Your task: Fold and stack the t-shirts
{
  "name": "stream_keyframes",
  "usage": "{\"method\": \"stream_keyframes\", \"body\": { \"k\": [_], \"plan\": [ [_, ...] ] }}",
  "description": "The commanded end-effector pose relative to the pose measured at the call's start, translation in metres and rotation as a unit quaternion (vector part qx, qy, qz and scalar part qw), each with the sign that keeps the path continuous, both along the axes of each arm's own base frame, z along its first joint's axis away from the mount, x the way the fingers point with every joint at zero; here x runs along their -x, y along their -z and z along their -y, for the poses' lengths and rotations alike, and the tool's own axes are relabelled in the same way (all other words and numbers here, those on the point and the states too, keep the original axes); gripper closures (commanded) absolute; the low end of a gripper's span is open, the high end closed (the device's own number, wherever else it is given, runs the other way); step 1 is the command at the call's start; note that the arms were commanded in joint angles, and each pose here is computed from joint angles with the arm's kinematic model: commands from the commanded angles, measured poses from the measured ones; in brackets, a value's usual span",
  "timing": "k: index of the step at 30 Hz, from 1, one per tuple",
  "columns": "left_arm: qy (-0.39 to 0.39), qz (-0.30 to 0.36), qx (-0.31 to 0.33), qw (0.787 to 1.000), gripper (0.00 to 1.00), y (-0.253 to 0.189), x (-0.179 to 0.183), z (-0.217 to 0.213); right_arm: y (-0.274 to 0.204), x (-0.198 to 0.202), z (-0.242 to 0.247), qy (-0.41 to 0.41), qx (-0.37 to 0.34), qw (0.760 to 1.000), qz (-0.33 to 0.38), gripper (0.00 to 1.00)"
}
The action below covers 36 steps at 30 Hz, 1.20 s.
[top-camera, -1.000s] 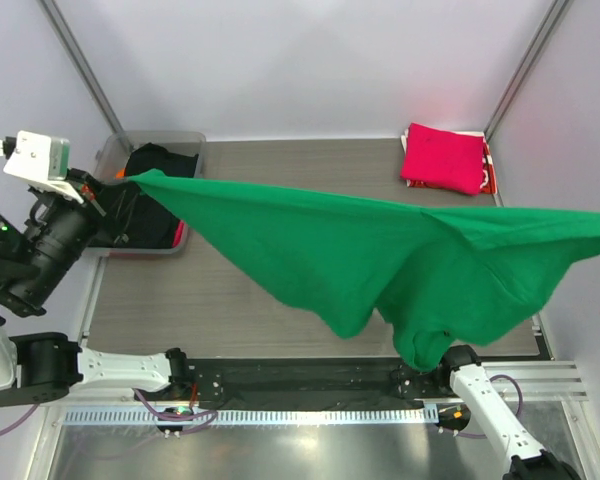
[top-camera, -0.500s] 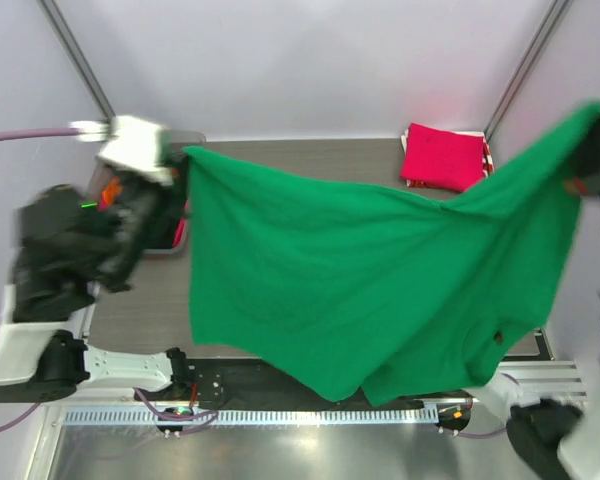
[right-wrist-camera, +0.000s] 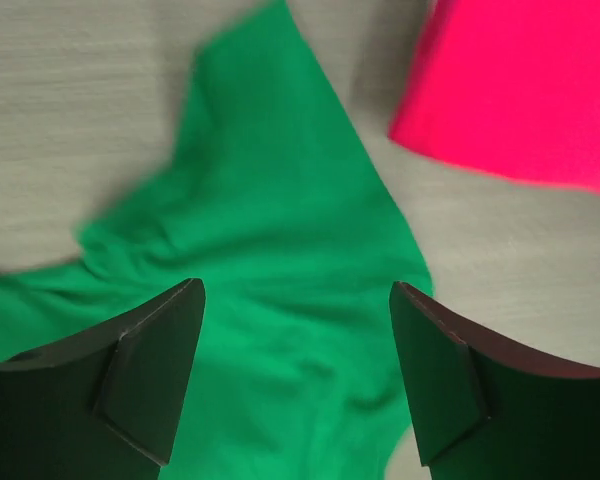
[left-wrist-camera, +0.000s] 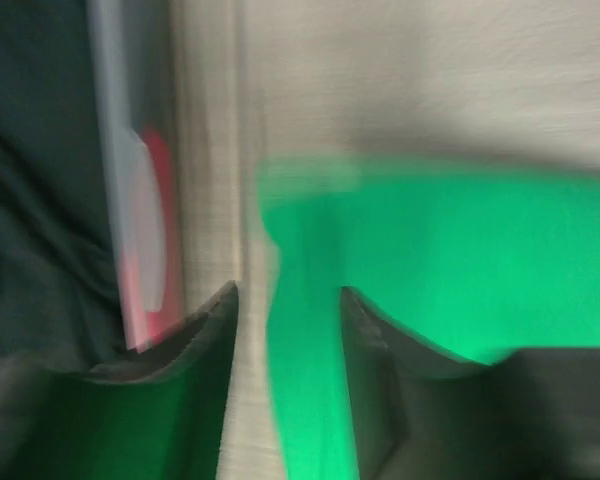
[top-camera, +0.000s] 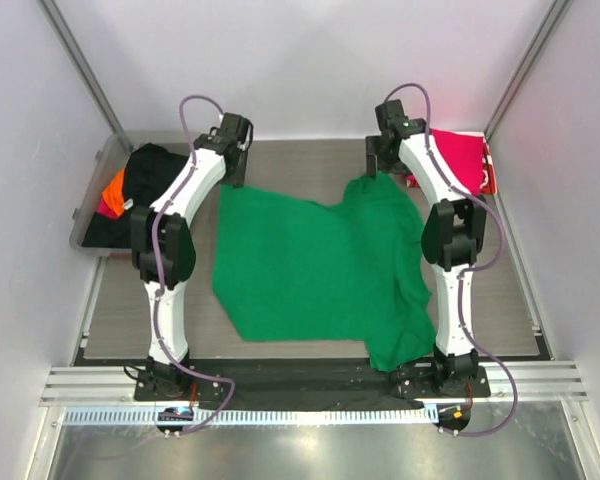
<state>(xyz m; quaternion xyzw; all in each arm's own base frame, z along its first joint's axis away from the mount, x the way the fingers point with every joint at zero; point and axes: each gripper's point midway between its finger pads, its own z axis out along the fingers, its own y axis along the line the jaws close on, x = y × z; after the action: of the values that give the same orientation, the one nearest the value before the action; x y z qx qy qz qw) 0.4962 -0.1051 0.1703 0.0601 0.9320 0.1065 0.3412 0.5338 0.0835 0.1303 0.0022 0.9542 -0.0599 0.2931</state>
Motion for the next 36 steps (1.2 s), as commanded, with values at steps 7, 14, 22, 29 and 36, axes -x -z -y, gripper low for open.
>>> {"method": "stream_keyframes", "body": {
  "k": [7,14,22,29,36],
  "plan": [
    [-0.039,-0.030,0.085,0.995,0.29,-0.015,0.057,0.011,-0.130,0.066,0.003,0.008,-0.065,0.988,0.142,0.16],
    [-0.054,-0.067,0.154,0.984,0.30,0.012,0.116,0.025,-0.058,0.115,-0.039,-0.016,-0.194,0.979,0.054,0.18],
    [-0.090,-0.144,0.174,0.970,0.30,0.085,0.167,0.028,0.005,0.134,-0.044,0.008,-0.209,0.978,-0.017,0.19],
    [-0.105,-0.189,0.153,0.964,0.32,0.137,0.160,0.030,0.056,0.112,-0.034,0.034,-0.170,0.983,-0.060,0.19],
    [-0.125,-0.197,0.138,0.963,0.32,0.154,0.115,0.029,0.102,0.070,-0.030,0.047,-0.153,0.983,-0.086,0.20]
  ]
}}
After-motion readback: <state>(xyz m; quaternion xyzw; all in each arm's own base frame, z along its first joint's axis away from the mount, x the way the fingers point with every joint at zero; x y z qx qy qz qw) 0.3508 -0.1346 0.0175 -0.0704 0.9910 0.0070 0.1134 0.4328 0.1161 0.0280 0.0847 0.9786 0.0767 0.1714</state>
